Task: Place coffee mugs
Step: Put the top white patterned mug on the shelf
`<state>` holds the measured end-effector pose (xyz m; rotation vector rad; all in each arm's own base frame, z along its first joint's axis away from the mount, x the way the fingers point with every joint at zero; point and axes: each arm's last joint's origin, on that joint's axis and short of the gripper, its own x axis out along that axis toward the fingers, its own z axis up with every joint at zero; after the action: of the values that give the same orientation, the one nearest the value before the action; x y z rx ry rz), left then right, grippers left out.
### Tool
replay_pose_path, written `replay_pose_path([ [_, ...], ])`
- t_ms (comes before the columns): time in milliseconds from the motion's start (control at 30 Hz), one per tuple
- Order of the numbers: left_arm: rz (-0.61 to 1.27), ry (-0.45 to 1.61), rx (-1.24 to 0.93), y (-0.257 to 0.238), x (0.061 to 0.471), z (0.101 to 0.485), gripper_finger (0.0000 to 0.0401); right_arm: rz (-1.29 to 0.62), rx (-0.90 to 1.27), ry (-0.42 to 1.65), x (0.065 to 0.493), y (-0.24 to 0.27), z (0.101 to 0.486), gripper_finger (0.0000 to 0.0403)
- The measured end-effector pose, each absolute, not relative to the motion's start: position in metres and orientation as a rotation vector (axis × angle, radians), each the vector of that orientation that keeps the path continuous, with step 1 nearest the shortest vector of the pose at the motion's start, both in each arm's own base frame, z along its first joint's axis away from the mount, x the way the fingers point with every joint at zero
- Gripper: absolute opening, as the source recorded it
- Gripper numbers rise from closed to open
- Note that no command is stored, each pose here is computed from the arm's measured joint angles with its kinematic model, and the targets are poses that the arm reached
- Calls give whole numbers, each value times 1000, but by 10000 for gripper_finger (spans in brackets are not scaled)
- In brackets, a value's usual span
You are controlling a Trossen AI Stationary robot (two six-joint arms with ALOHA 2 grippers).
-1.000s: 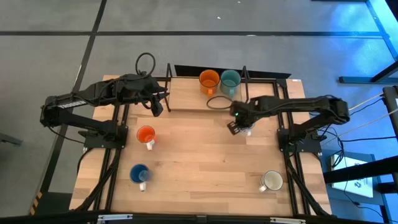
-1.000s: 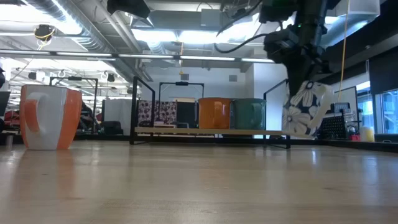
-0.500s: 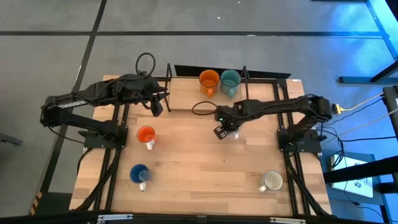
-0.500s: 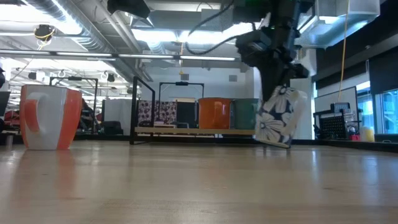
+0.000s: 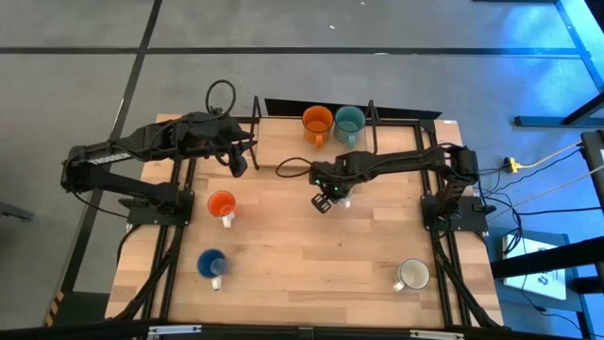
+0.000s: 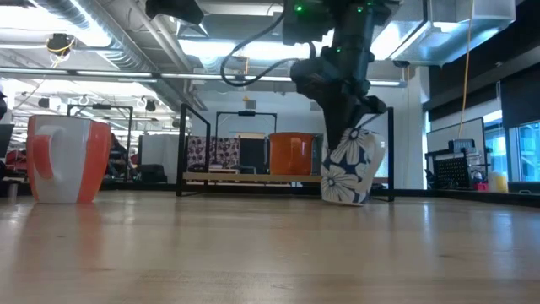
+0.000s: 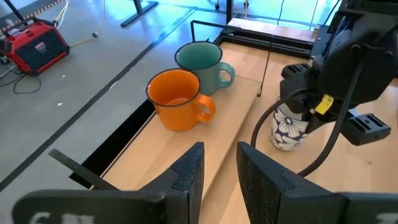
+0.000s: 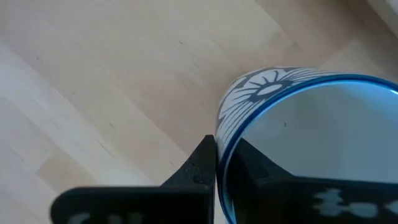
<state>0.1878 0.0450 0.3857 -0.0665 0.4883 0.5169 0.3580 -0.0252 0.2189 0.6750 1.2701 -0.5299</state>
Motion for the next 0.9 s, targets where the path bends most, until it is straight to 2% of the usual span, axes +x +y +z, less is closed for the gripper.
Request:
replay_pose_path([
  [200, 517, 488, -67, 45, 188, 386, 88, -520, 687, 1251, 360, -25, 219, 28],
  [500, 519, 485, -74, 45, 188, 386, 88, -467, 654, 1193, 364, -25, 225, 145],
  [667, 533, 440, -156, 46, 192, 387, 92, -369, 532, 1122, 346, -24, 262, 187],
  [800, 529, 445, -221, 48, 205, 381, 117, -336, 385, 1026, 317, -24, 304, 203],
  [900, 440, 448, -293, 48, 227, 376, 140, -339, 266, 935, 285, -21, 331, 206],
])
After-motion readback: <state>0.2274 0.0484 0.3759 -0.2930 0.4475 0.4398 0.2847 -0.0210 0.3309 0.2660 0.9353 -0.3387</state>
